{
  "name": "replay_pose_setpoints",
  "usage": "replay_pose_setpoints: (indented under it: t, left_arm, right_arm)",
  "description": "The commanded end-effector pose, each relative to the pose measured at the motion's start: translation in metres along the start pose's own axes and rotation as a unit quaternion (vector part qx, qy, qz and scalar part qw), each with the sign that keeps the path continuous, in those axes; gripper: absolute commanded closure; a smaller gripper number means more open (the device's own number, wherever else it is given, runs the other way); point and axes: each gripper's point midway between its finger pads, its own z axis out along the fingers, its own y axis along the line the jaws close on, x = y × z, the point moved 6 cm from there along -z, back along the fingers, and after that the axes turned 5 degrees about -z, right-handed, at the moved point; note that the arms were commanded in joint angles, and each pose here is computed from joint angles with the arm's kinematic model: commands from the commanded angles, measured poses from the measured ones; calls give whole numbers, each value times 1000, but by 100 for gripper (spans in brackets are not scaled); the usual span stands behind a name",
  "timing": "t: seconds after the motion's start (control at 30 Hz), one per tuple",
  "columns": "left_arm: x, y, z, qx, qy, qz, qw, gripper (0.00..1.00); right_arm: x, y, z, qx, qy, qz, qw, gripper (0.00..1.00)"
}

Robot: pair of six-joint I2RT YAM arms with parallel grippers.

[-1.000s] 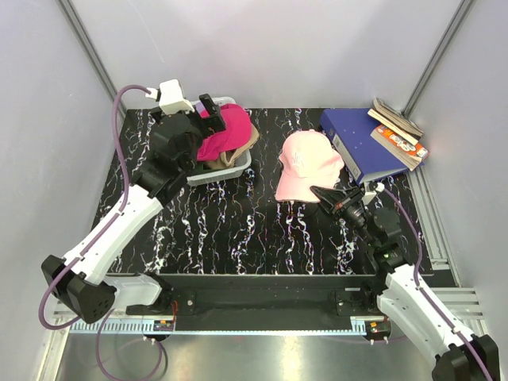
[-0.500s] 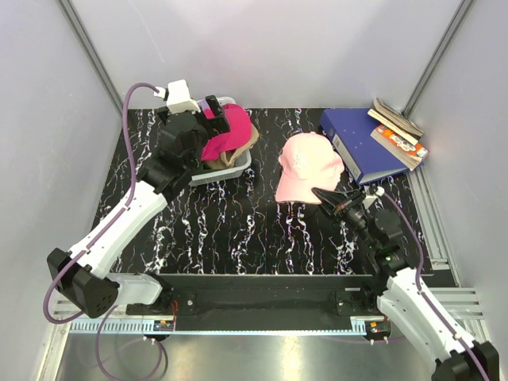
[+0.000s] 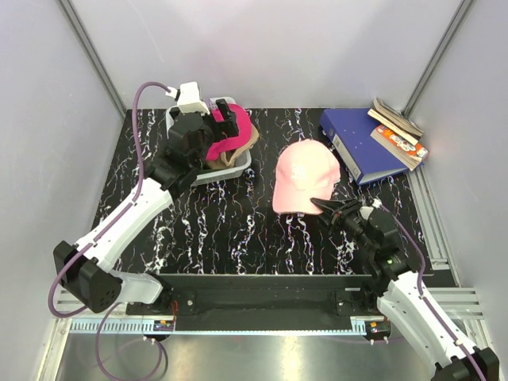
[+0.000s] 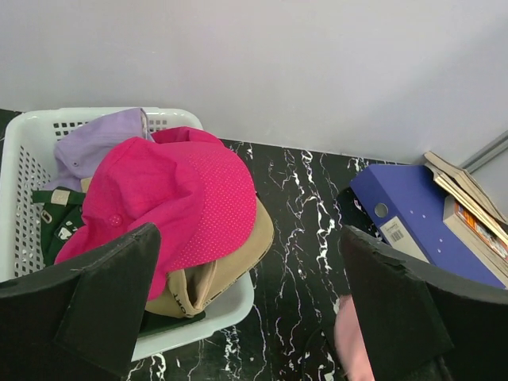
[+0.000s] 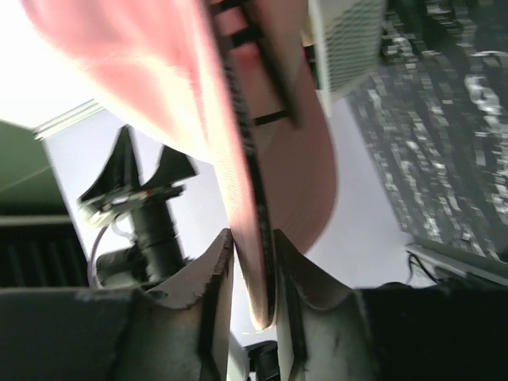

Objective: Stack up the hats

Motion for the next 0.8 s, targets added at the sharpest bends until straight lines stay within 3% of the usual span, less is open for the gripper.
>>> replay_pose_setpoints:
  t: [0.0,0.23,0.53,0.77]
  left_arm:
    - [-6,-7,3,26,-16,-7,1000,1]
    - [8,-19,8,70,15,-8,997,1]
    - [11,-19,9,74,21,-1,997,1]
    - [15,-24,13,91,32,3,995,1]
  right_arm:
    - [-12,-38,2,105,-34,33,993,66]
    - [-14,-41,0,127,-47,34,990,45]
    - [-19,-18,-16,93,-107,-2,990,13]
    - [-30,10,-39,113,-206,-116,965,7]
